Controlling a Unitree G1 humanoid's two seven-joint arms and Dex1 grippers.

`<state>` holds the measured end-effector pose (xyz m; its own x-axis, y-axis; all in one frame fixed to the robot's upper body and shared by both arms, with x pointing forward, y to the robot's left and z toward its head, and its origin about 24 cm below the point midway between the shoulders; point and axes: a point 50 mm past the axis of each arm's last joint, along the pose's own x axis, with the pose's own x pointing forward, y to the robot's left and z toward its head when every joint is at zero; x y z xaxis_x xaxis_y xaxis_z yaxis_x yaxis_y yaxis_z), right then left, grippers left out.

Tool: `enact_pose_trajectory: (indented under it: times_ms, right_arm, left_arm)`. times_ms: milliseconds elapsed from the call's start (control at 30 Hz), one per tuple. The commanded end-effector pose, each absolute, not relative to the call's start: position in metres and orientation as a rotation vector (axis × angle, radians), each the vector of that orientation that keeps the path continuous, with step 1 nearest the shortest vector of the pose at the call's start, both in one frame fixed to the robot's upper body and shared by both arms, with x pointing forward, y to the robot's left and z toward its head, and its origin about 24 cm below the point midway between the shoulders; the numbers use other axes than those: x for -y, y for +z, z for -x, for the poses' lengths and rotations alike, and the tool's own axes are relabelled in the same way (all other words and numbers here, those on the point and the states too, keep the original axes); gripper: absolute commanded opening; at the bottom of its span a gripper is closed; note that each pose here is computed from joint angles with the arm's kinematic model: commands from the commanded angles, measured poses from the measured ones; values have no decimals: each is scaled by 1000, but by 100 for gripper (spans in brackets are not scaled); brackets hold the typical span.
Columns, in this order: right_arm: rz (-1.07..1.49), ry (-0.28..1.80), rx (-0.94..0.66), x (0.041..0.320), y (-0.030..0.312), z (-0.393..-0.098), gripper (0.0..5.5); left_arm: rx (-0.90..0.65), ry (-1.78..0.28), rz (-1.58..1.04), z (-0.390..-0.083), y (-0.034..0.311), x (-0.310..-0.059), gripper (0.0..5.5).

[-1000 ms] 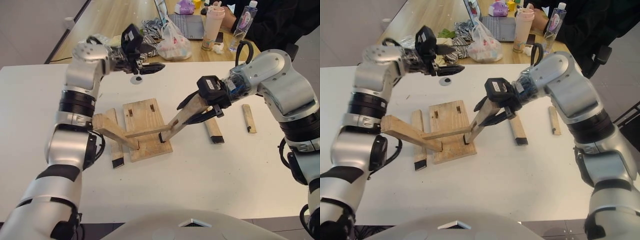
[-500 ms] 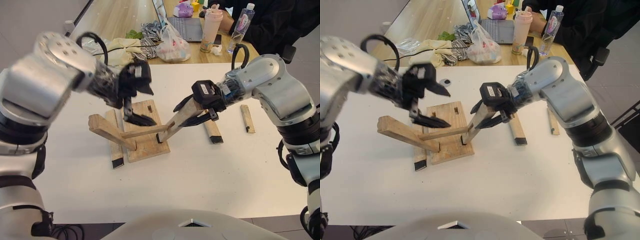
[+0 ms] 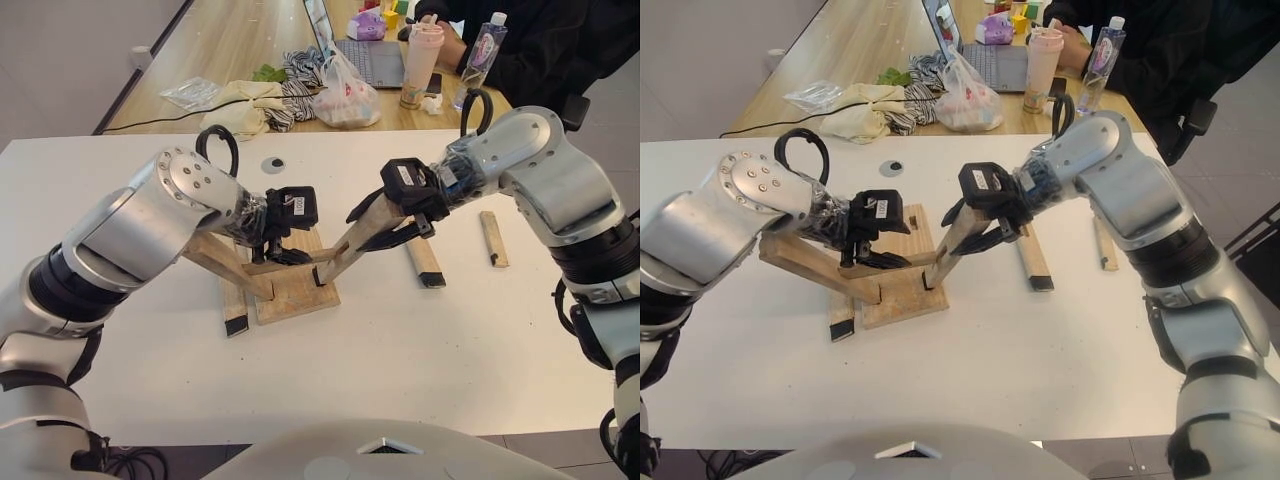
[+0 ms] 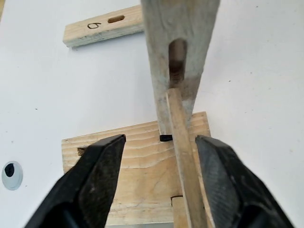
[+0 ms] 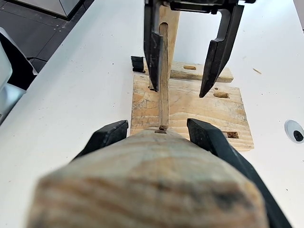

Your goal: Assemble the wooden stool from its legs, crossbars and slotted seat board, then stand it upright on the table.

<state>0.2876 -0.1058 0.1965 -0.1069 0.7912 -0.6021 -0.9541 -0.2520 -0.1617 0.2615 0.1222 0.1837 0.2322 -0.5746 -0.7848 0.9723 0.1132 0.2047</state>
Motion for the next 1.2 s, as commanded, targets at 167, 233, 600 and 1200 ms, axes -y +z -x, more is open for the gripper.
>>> enact_pose_trajectory:
  times_ms: [167,233,600,1200]
  right_arm:
    - [681,1715,-541,108,151,-284,204]
    - [681,1713,-541,108,151,-285,204]
    - [692,1734,-551,103,153,-290,204]
    - [874,1895,-549,65,165,-295,205]
  left_arm:
    - [-736,-1325,-774,-253,155,-119,158]
    - [-724,-1311,-814,-256,154,-120,130]
    - [-623,-1309,-753,-258,173,-120,88]
    - [-590,-1278,-706,-255,170,-119,67]
